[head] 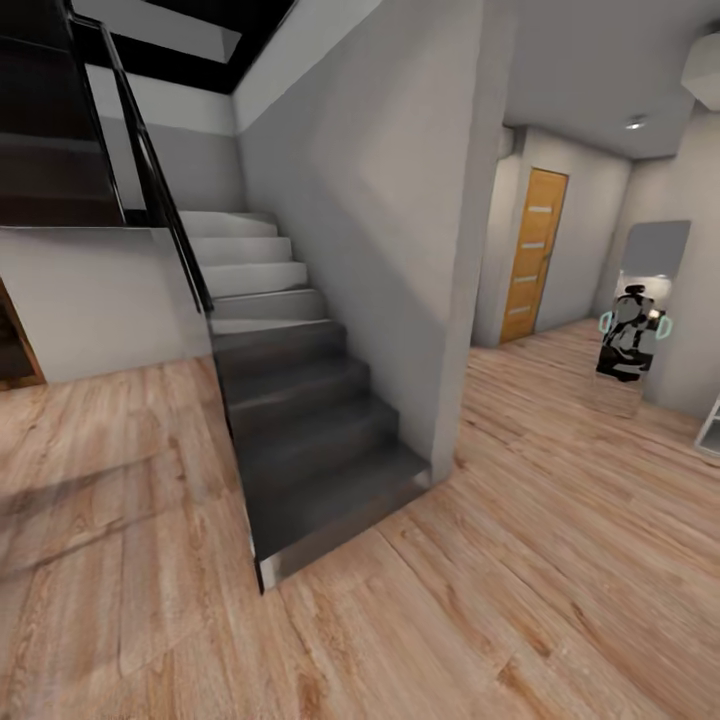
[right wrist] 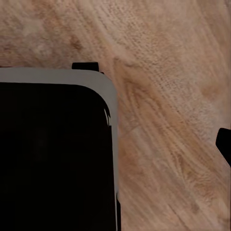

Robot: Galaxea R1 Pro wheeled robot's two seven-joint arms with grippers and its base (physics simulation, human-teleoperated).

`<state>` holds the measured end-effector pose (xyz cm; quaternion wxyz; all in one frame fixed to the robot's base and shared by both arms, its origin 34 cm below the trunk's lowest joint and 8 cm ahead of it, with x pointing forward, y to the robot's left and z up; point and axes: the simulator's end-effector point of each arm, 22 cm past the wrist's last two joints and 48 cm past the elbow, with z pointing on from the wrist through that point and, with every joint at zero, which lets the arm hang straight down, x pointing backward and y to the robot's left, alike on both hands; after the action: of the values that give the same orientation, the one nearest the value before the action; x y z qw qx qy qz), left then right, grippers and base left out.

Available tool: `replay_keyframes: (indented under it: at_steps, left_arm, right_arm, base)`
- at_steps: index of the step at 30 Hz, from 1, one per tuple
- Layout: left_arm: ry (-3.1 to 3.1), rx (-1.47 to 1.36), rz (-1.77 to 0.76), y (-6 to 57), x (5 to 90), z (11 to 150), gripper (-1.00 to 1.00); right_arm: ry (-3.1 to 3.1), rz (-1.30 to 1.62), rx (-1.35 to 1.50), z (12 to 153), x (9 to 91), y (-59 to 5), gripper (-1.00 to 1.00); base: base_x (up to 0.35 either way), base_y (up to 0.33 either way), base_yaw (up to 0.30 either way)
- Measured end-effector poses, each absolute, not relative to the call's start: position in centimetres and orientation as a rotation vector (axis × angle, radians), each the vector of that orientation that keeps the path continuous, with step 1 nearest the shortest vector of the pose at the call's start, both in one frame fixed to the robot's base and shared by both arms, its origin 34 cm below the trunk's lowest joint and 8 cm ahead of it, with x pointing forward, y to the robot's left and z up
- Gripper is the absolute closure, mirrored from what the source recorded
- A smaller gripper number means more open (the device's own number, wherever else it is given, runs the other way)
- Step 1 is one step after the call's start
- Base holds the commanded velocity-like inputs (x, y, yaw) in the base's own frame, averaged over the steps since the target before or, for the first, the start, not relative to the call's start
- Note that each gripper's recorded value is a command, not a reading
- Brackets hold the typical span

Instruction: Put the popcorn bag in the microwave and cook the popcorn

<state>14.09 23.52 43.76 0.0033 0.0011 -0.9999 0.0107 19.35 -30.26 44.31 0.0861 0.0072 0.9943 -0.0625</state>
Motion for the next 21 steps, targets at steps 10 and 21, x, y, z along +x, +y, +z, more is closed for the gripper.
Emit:
replay_keyframes:
  at_steps: [10, 21]
  left_arm:
    - [-3.135, 0.003, 0.033, 23.52, 14.09, 43.76, -1.0]
    - [-3.135, 0.003, 0.033, 23.52, 14.08, 43.76, -1.0]
  right_arm:
    - [2.964, -0.186, 0.017, 44.3, 19.32, -30.24, -1.0]
    - [2.964, -0.186, 0.016, 44.3, 19.31, -30.24, -1.0]
  base:
    - [0.0, 0.0, 0.267]
    - [0.0, 0.0, 0.267]
